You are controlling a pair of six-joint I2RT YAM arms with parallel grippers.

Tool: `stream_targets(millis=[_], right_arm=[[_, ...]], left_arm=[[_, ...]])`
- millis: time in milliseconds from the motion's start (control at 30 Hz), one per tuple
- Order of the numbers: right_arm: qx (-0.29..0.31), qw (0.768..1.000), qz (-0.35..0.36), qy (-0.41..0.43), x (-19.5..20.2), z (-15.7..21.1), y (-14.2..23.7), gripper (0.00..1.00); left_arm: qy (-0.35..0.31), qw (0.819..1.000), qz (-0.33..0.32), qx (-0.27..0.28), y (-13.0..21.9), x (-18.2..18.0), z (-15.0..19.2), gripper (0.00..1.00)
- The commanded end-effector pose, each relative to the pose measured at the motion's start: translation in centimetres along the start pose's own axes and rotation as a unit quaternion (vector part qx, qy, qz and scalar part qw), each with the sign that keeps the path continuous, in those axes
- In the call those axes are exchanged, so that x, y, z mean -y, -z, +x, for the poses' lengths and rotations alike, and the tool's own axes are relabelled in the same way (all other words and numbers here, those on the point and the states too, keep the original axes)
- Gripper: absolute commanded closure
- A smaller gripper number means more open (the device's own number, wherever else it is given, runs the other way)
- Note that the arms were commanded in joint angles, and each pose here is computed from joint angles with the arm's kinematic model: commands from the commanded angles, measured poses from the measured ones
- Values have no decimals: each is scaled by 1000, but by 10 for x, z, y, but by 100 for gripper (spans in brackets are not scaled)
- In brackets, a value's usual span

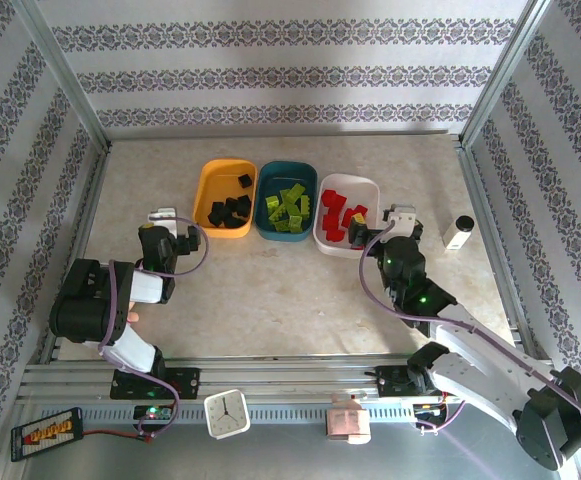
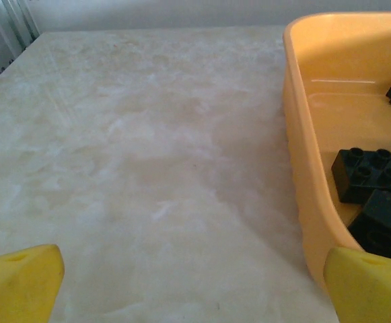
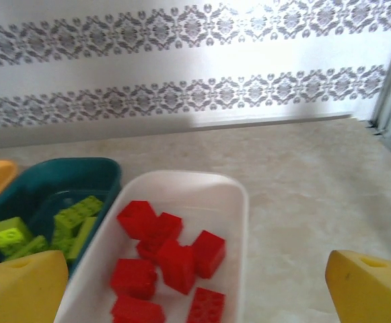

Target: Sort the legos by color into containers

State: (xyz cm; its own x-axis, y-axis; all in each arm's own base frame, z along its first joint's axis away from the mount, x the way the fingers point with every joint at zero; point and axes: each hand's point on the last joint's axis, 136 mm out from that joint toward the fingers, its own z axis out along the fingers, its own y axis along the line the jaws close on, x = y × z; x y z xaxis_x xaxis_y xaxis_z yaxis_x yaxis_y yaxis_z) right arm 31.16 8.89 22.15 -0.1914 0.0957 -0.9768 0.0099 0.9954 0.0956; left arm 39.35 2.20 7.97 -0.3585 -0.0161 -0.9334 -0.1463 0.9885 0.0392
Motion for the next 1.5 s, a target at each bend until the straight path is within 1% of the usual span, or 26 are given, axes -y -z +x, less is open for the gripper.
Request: stream_targets(millis=[0,133,300,433,467,700,733,767,833,867,900,967,1033,1133,1167,1467], right_arm=[[5,999,8,51,11,7,-5,2],[-9,997,43,66,39,13,-17,2],[-28,996,65,51,78,32,-37,2],[-31,995,83,51,96,43,-55,2],[-38,994,83,55,99,55,-58,2],[-50,995,51,75,93,84,-90,2],[-50,995,52,72,94,88,-93,2],[-34,996,54,64,95,76,-100,2],[-59,996,42,49,99,86,-102,2],[-51,997,43,44,101,91,-105,2],[-24,998,40,41,100,82,-104,2],[-55,997,38,46,99,88,-104,2],[-44,997,43,38,102,87,-105,2],[-40,995,90,26,118,84,-100,2],[-38,995,95,23,120,85,-99,2],[-37,994,96,25,120,84,-99,2]], left_arm=[[18,999,-36,30,4,-14,-11,1],[11,999,-18,36,4,-8,-12,1],[3,1000,-4,23,0,-3,-11,1],[2,1000,-3,24,0,-2,-11,1],[2,1000,-3,23,0,-2,-11,1],[1,1000,0,22,0,-1,-11,1],[0,1000,2,21,0,0,-11,1],[0,1000,2,22,-1,0,-11,1],[0,1000,4,21,-1,0,-11,1],[-1,1000,5,21,-1,1,-11,1],[-1,1000,6,22,-1,1,-12,1],[-2,1000,6,21,-1,1,-11,1],[-2,1000,7,21,-1,2,-11,1],[-2,1000,7,21,-1,2,-11,1],[-2,1000,7,21,-1,2,-11,1],[-4,1000,10,20,-1,3,-11,1]])
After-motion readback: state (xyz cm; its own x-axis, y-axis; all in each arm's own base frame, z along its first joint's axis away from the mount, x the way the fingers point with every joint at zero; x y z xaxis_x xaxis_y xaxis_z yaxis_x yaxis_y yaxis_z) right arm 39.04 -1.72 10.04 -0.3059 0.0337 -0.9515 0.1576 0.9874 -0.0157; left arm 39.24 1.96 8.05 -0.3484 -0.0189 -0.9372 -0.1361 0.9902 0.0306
